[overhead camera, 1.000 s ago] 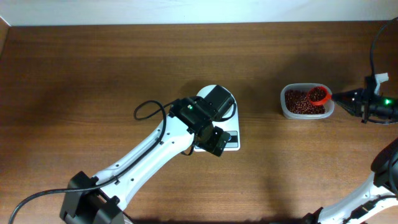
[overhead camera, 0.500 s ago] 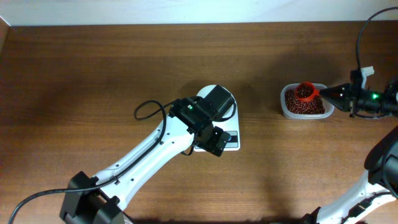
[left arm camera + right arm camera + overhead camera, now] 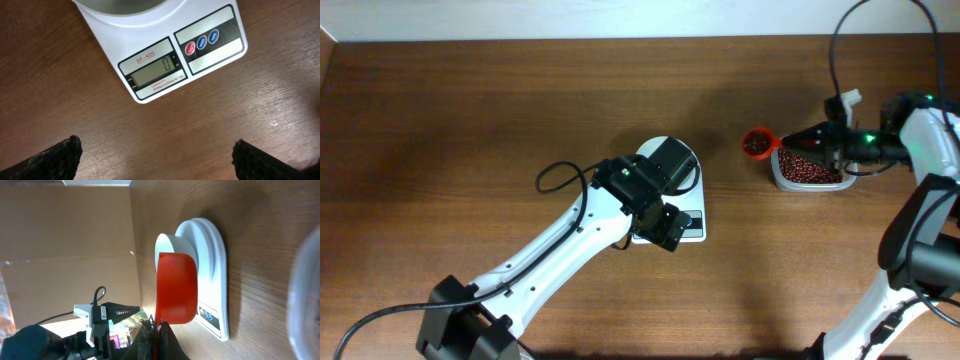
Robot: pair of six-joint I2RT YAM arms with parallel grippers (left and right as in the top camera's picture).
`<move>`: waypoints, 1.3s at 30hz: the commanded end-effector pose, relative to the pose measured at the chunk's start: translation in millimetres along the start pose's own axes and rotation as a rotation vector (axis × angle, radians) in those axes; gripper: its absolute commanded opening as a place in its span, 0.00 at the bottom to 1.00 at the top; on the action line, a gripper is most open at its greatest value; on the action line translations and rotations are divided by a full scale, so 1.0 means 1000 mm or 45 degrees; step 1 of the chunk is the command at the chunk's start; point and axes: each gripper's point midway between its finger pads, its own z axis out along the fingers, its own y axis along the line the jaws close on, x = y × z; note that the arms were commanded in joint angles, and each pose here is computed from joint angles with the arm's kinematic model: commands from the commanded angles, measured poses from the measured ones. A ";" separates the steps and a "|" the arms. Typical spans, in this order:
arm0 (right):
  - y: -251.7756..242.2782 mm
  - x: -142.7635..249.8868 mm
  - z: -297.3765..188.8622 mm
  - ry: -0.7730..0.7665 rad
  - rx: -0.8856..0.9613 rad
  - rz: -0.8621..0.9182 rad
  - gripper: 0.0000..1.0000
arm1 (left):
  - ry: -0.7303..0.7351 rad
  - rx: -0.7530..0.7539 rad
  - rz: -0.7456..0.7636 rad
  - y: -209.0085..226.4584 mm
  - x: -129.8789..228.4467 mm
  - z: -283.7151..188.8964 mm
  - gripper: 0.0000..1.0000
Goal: Scoop item into bowl and weigh 50g on scale
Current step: 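Carry the filled scoop left over the white bowl on the scale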
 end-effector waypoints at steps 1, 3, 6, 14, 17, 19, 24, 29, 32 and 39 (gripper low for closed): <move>0.019 0.000 0.019 0.042 -0.056 -0.085 0.04 | -0.013 -0.008 0.006 0.002 -0.004 -0.002 0.99; 0.027 0.006 0.035 0.090 -0.076 -0.114 0.04 | -0.012 -0.008 0.007 0.002 -0.004 -0.002 0.99; 0.041 0.013 0.056 0.141 -0.132 -0.154 0.04 | -0.012 -0.008 0.006 0.002 -0.004 -0.002 0.99; 0.058 0.036 0.110 0.297 -0.152 -0.330 0.04 | -0.012 -0.008 0.007 0.002 -0.004 -0.002 0.99; 0.063 0.039 0.129 0.329 -0.162 -0.425 0.04 | -0.012 -0.008 0.006 0.002 -0.004 -0.002 0.99; 0.061 0.037 0.137 0.332 -0.129 -0.456 0.04 | -0.012 -0.008 0.007 0.002 -0.004 -0.002 0.99; 0.037 0.027 0.141 0.320 0.056 -0.512 0.04 | -0.013 -0.008 0.006 0.002 -0.004 -0.002 0.99; 0.032 0.027 0.145 0.329 0.104 -0.543 0.04 | -0.012 -0.008 0.006 0.002 -0.004 -0.002 0.99; 0.041 0.024 0.146 0.326 0.124 -0.579 0.04 | -0.012 -0.008 0.007 0.002 -0.004 -0.002 0.99; 0.063 0.021 0.139 0.369 0.405 -0.677 0.04 | -0.012 -0.008 0.007 0.002 -0.004 -0.002 0.99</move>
